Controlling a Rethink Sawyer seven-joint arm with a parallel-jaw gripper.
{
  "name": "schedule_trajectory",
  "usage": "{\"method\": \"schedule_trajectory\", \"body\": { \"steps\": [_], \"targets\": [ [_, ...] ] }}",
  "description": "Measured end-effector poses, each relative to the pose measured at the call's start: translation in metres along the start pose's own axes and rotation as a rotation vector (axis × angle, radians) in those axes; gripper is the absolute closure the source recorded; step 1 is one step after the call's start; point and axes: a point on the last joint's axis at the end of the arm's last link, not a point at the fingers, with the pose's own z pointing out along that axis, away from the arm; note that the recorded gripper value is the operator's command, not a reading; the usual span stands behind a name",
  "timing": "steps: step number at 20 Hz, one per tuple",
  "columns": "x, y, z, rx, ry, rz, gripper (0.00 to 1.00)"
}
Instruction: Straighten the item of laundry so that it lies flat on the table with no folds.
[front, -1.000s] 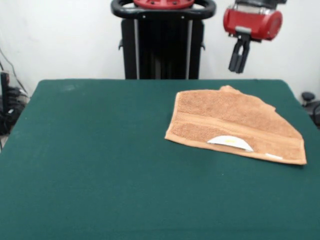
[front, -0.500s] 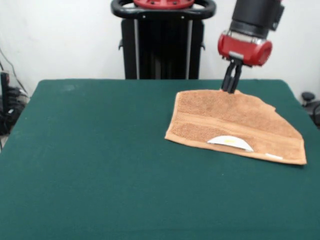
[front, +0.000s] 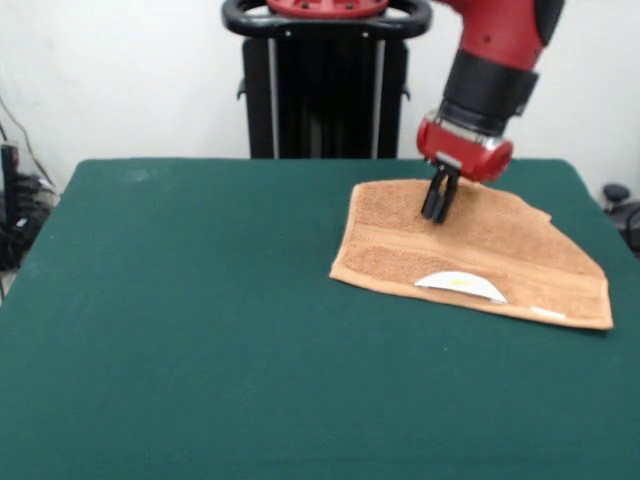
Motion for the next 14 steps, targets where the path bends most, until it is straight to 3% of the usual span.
{"method": "schedule_trajectory", "body": {
  "steps": [5,14],
  "targets": [
    [0.008,-0.005,0.017,0.002,-0.002,-0.006,1.0],
    [0.011,0.007,0.017,-0.041,-0.018,0.011,1.0]
  ]
}}
